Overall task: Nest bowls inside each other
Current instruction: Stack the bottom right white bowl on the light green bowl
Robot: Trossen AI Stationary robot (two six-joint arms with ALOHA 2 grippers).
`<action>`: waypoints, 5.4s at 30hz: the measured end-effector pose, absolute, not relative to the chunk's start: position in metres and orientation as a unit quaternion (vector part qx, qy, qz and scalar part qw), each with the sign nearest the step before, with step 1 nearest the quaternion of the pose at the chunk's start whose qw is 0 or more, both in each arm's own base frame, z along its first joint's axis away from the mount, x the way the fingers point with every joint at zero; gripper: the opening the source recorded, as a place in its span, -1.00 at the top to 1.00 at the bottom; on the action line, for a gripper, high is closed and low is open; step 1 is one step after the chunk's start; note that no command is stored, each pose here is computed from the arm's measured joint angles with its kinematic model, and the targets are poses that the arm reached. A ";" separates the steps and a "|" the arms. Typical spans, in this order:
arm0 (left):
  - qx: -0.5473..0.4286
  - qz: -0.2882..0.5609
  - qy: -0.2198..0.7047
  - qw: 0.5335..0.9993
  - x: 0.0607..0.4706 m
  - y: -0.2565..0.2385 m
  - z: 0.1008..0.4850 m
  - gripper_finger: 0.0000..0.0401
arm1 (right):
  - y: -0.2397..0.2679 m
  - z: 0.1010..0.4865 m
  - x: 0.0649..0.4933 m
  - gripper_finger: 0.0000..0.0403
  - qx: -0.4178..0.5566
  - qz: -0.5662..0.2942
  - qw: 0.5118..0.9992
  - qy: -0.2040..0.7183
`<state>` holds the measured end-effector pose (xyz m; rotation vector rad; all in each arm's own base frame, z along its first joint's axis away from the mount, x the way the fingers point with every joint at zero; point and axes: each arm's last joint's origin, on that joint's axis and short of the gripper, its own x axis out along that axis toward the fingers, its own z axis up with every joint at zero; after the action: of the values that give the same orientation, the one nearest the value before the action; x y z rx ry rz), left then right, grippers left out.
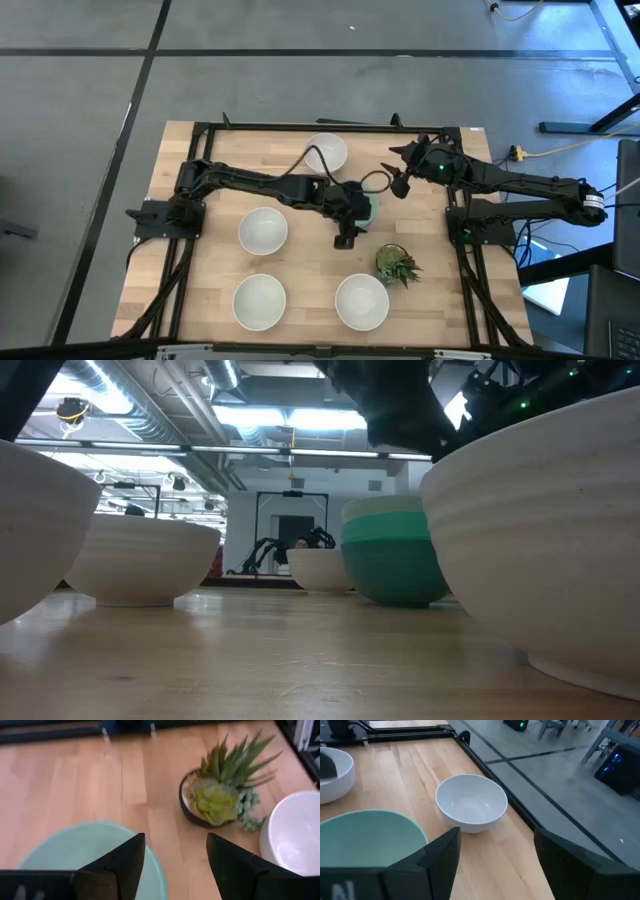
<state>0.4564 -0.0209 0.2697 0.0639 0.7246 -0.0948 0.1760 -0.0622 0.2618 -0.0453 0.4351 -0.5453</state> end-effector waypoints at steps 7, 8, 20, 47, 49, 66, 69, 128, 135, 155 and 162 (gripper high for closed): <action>0.048 -0.029 0.315 0.947 0.436 -0.009 0.312 -0.03 | -0.056 0.284 0.177 -0.25 0.001 -0.169 0.964 0.205; 0.048 -0.027 0.307 0.950 0.433 -0.007 0.319 -0.03 | -0.055 0.291 0.177 -0.25 0.008 -0.156 0.966 0.206; 0.026 -0.054 0.183 0.981 0.356 -0.005 0.354 -0.02 | -0.022 0.363 0.150 -0.25 0.024 -0.039 0.958 0.284; -0.076 -0.034 0.134 0.988 0.212 -0.010 0.286 -0.02 | 0.103 0.303 0.255 -0.15 0.105 0.079 0.869 0.476; -0.076 -0.040 0.141 0.986 0.210 -0.011 0.286 -0.02 | 0.115 0.301 0.262 -0.10 0.109 0.072 0.867 0.482; -0.067 -0.097 0.178 0.977 0.201 -0.017 0.282 -0.02 | 0.154 0.231 0.298 0.03 0.115 0.020 0.809 0.577; -0.067 -0.099 0.193 0.974 0.200 -0.019 0.279 -0.02 | 0.155 0.227 0.301 0.03 0.121 0.015 0.807 0.578; -0.065 -0.096 0.223 0.968 0.198 -0.020 0.274 -0.02 | 0.137 0.217 0.325 0.95 0.143 -0.023 0.764 0.629; -0.065 -0.095 0.236 0.965 0.196 -0.020 0.271 -0.02 | 0.104 0.265 0.341 0.95 0.099 -0.035 0.776 0.622; -0.065 -0.094 0.246 0.962 0.196 -0.020 0.269 -0.02 | -0.037 0.358 0.351 0.94 0.029 -0.079 0.824 0.561; -0.063 -0.087 0.246 0.963 0.196 -0.020 0.269 -0.02 | -0.065 0.344 0.346 0.95 0.025 -0.068 0.809 0.584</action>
<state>0.1956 -0.0197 0.2695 -0.1281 0.4972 -0.1753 0.3458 -0.0647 0.3442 0.0541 1.2488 -0.1445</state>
